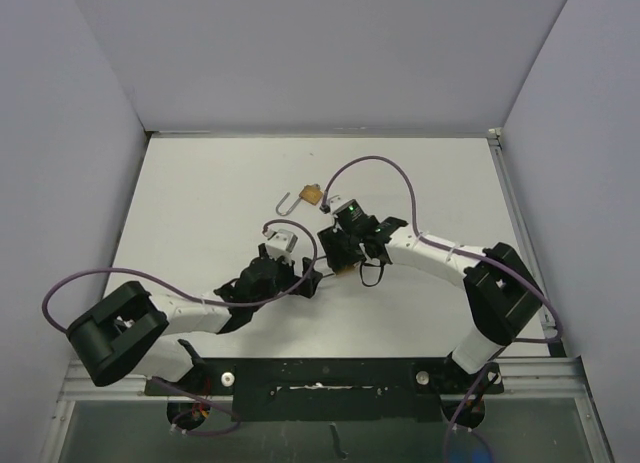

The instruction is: Unlock with the key

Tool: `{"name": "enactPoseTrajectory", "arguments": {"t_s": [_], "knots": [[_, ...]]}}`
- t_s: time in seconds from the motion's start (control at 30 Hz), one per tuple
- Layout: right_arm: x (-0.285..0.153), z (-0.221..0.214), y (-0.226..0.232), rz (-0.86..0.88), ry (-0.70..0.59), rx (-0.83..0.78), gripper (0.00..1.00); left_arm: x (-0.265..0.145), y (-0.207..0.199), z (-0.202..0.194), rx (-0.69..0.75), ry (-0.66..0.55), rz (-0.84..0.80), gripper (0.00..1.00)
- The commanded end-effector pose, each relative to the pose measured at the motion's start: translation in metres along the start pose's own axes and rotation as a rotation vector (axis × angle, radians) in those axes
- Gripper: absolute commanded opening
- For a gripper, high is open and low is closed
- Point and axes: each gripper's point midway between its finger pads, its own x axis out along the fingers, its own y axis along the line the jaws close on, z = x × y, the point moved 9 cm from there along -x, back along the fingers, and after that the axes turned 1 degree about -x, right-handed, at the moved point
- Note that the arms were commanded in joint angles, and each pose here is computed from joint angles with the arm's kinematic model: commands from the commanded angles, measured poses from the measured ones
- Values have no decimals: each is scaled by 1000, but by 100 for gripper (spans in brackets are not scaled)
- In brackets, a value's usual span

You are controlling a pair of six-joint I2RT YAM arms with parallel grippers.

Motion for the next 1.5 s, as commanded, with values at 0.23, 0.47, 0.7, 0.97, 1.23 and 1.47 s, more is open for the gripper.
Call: {"name": "enactPoseTrajectory", "arguments": {"t_s": [0.23,0.47,0.7,0.97,1.23,1.47], "knots": [[-45,40,8,69,-207,16,23,26,-16,23,33,-89,-21,98],[-51,41,9,85,-213,16,23,31,-8,19,73,-100,38,98],[-52,41,8,87,-204,11,23,41,-2,31,163,-160,112,98],[-51,40,7,83,-192,12,23,52,7,40,229,-252,168,98],[-47,42,-7,48,-189,55,23,45,7,46,259,-316,150,98],[-39,52,-26,-5,-226,108,23,21,2,44,181,-298,65,98]]}}
